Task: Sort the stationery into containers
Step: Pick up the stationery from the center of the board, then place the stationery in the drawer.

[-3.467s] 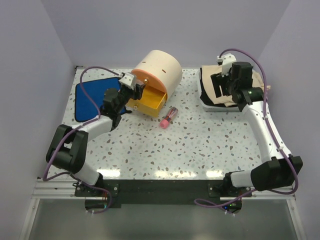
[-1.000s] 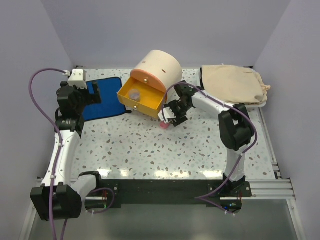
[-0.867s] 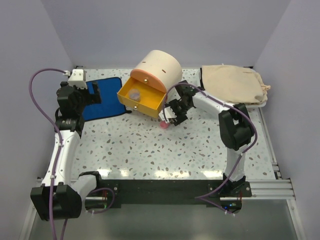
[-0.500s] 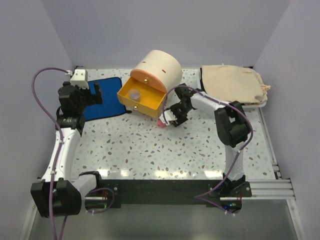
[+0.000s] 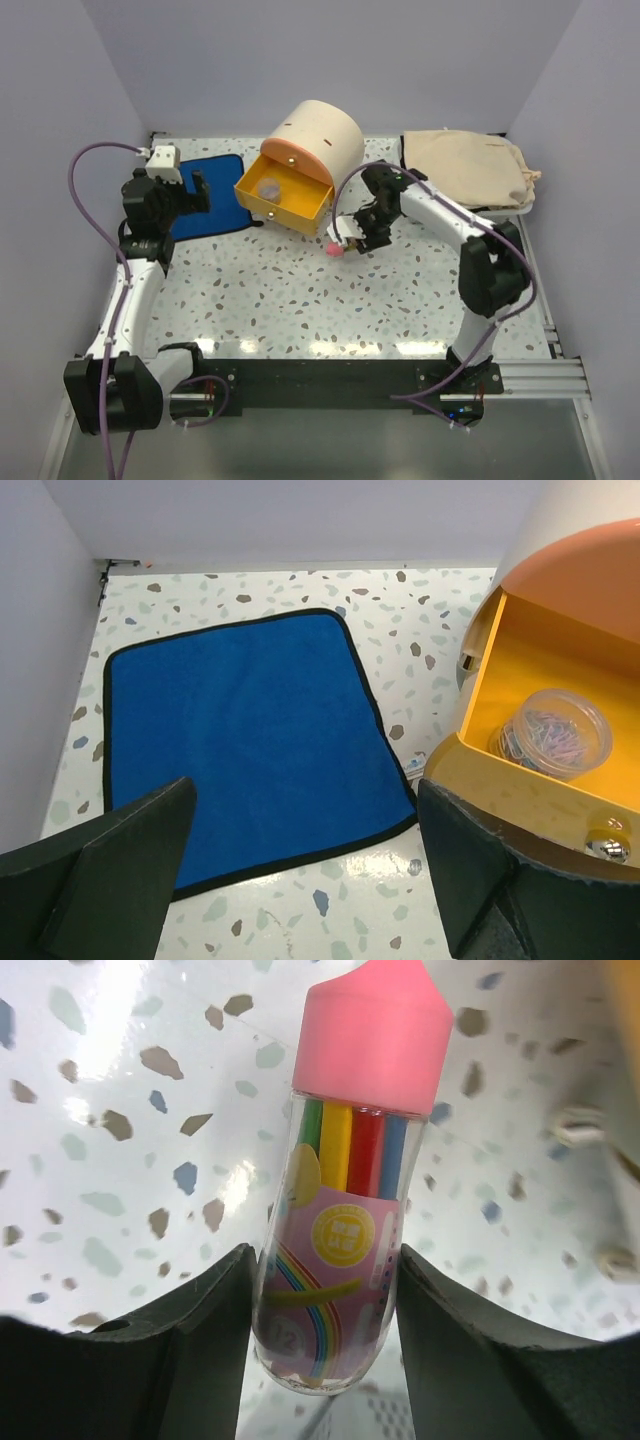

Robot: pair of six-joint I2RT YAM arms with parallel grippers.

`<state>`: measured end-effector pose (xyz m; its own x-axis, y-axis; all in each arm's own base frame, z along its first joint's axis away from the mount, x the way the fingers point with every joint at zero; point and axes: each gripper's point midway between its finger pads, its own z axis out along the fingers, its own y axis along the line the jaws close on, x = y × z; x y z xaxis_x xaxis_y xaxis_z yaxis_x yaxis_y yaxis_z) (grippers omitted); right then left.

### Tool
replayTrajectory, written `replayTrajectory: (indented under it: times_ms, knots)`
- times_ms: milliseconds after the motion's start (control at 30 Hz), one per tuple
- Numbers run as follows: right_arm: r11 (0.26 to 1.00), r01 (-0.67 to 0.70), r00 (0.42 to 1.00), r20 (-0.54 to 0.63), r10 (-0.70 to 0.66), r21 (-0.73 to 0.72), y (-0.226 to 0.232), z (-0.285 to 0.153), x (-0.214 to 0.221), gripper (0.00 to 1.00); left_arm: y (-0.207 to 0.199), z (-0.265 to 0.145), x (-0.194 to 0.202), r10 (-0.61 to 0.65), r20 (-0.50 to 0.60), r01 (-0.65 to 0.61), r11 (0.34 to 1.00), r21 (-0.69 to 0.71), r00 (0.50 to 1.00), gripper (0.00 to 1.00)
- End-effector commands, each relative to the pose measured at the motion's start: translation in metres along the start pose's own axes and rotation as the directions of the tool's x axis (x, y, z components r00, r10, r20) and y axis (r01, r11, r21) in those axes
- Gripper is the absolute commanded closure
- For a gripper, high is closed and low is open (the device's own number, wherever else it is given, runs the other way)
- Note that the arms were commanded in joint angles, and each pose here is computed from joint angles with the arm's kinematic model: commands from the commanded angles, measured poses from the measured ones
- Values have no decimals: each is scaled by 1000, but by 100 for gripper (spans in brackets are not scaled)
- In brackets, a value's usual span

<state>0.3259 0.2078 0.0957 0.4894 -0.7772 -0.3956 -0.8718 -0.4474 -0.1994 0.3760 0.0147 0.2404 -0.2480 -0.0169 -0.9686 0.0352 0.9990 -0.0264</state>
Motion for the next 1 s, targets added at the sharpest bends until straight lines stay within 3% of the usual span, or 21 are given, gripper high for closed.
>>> replayTrajectory:
  times_ms: [0,167,267,333,400,433,467,533,767,900,967]
  knots:
    - [979,-136,987,103,121,151,6,-84,-57,100,1,5,-13,-44,86,45,999,-6,995,4]
    - [867,-295,947,243,211,400,-8,-164,-98,100,-3,13,-14,-59,92,57,998,20,994,4]
    - [786,-463,882,300,363,410,-31,-177,-103,100,-7,19,-14,-68,89,64,997,45,994,4]
    - [676,-611,787,405,465,411,-60,-202,-117,100,-8,23,-15,-77,88,72,996,56,993,5]
    - [585,-737,675,419,607,338,-84,-181,-113,100,-9,27,-16,-79,81,74,995,61,994,5]
    - [557,-741,670,469,575,376,-102,-206,-126,100,-9,28,-16,-82,79,78,995,59,993,5]
    - [538,-773,634,407,657,335,-110,-177,-114,100,-8,29,-14,-86,76,82,995,58,993,5]
    - [510,-782,623,463,630,359,-127,-199,-133,100,-7,29,-13,-91,74,87,995,54,993,5]
    - [539,-787,616,391,683,300,-114,-156,-142,100,-6,20,-10,-103,75,101,994,32,992,5]
    - [498,-838,545,381,747,221,-107,-136,-146,100,-3,14,0,-105,58,105,994,10,993,5]
    - [496,-841,540,377,753,214,-111,-127,-146,100,-2,10,2,-102,56,102,995,2,993,5]
